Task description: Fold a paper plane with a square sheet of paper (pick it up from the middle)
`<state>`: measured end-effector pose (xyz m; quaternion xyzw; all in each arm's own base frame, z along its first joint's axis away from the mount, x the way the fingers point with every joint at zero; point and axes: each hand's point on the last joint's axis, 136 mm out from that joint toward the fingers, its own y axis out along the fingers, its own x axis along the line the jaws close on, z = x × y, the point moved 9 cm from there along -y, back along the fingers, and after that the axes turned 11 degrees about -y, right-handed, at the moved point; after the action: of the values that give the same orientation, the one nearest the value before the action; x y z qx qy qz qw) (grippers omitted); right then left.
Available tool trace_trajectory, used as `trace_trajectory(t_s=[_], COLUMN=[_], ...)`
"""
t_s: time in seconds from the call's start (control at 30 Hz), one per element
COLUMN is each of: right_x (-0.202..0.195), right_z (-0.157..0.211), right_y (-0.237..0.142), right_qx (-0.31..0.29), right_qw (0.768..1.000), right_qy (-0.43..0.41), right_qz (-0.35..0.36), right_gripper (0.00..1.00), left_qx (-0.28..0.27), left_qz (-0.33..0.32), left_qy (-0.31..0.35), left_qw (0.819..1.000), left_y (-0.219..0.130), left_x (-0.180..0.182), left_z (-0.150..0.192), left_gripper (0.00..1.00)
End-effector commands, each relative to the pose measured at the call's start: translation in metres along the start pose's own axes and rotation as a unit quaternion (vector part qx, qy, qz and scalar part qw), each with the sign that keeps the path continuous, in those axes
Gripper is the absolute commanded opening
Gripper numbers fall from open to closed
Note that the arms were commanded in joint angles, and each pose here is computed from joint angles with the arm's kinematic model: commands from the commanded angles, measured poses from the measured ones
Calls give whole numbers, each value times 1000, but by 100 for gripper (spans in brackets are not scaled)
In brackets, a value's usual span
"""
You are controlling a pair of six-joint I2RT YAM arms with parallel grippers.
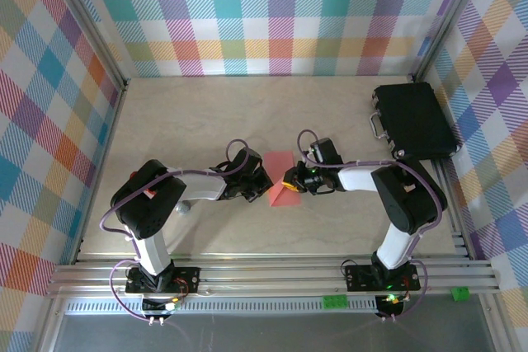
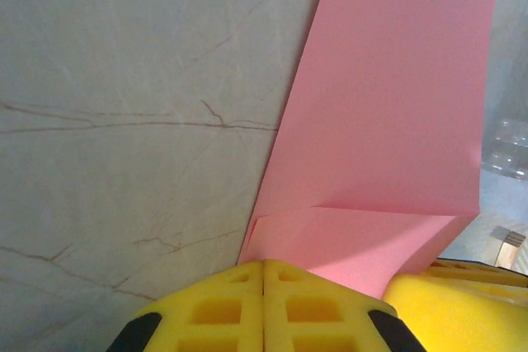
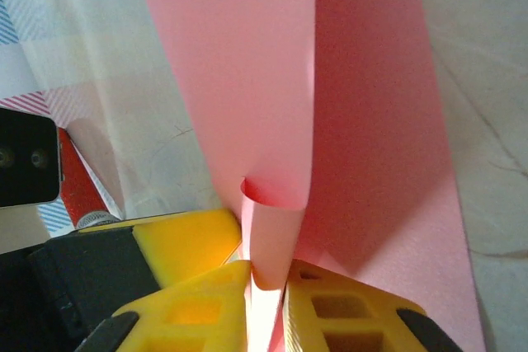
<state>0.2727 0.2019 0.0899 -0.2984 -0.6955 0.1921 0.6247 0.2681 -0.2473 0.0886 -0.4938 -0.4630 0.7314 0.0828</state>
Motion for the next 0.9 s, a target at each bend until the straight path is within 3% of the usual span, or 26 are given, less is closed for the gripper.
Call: trace_trajectory(t_s=[0.0, 0.23, 0.33, 0.63, 0.77, 0.87], right_x=[0, 2, 2, 39, 62, 79], right_z=[1, -1, -1, -14, -20, -23], right_y=[5, 8, 5, -34, -55, -69], right_qx=[9, 12, 3, -84, -100, -98], right_qw=[1000, 1000, 1000, 989, 981, 974], right_qy=[-17, -24, -29, -120, -157, -175], right_qz=[-10, -14, -5, -12, -55, -109], right_gripper=[18, 18, 13, 6, 6, 6], left_qx=[5, 10, 16, -20, -9, -7], left_qz=[-49, -33, -13, 46, 133, 198], left_qy=[-5, 1, 14, 80, 107, 125], left_qw=[999, 999, 1000, 995, 985, 972], left_y=[-2, -3, -9, -73, -96, -113], left_x=[15, 10, 2, -22, -32, -40], left_z=[-3, -3, -3, -18, -15, -9], left_gripper=[8, 9, 12, 28, 43, 64])
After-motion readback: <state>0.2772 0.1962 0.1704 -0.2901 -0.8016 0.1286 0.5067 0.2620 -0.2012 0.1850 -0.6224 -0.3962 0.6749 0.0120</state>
